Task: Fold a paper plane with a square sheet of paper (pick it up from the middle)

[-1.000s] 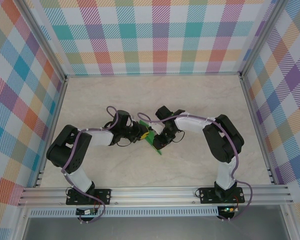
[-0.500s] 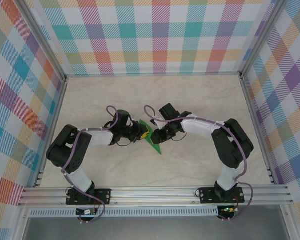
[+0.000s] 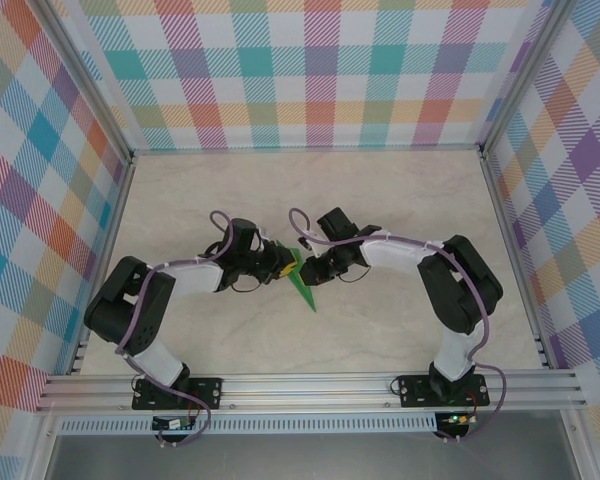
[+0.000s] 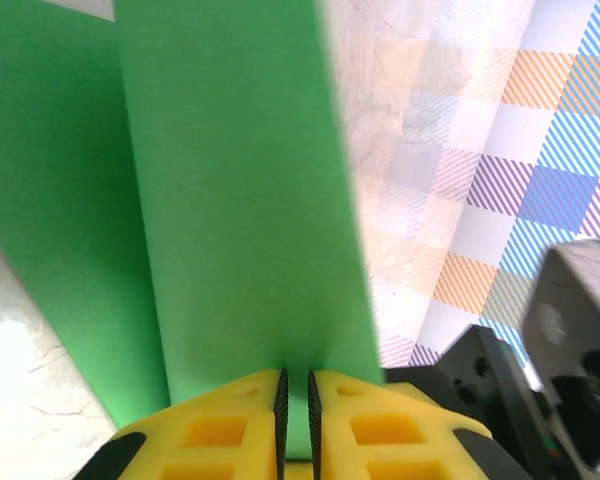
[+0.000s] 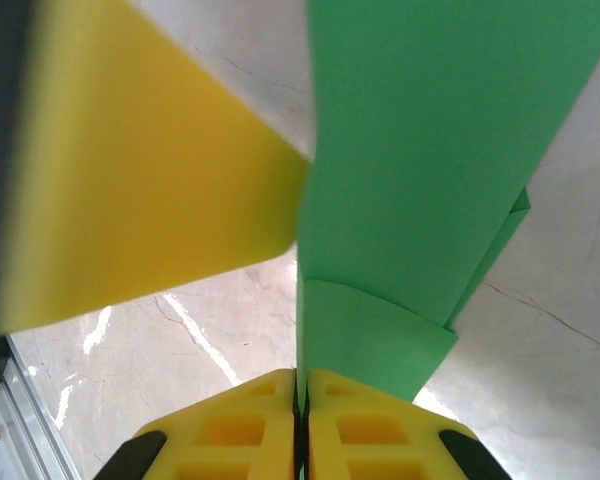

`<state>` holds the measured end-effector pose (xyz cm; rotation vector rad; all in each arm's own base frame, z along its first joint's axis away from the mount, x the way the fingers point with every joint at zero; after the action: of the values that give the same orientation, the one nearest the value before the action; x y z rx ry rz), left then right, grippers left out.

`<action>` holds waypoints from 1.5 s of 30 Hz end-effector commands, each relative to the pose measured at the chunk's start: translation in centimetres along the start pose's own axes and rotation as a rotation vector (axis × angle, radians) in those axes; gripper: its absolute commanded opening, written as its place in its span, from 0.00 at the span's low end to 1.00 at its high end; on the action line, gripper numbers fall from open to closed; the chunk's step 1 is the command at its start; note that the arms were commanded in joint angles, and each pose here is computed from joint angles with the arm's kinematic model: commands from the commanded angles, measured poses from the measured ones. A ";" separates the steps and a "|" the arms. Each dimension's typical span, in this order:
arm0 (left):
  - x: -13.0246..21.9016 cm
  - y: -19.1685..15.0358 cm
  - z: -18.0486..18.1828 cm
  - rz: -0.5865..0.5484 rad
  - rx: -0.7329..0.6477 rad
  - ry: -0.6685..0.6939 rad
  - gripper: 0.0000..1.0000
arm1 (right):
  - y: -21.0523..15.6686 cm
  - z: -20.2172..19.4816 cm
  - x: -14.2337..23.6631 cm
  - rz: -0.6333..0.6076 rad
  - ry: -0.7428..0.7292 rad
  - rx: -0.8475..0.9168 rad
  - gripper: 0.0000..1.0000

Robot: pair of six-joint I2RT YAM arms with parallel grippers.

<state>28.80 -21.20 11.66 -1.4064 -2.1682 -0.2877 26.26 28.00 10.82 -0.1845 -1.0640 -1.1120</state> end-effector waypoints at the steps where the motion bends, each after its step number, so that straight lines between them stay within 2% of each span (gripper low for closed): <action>1: 0.7 -0.8 0.9 -0.005 -0.012 0.045 0.15 | -0.1 -0.2 -0.7 0.017 0.047 0.003 0.10; 17: 0.1 -0.7 1.3 0.011 -0.010 0.045 0.15 | 0.4 -0.6 -1.5 0.042 0.084 0.000 0.09; 38: -1.6 0.4 1.2 0.016 -0.014 0.038 0.14 | 0.4 -1.1 -1.5 0.081 0.120 -0.008 0.15; 45: -1.7 0.4 1.6 0.012 -0.005 0.054 0.13 | 0.5 -0.9 -0.9 0.066 0.096 -0.024 0.25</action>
<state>28.71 -21.02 8.76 -1.3676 -2.0957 -0.2985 26.89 28.19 9.22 -0.1886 -0.9536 -1.0563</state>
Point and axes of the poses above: each hand's point on the last joint's axis, 136 mm out from that joint toward the fingers, its own x axis back along the fingers, its own z axis along the line the jaws close on, y = z × x, the point moved 7 cm from there along x, back along the fingers, and after that the axes turned 4 degrees about x, right-handed, at the moved point
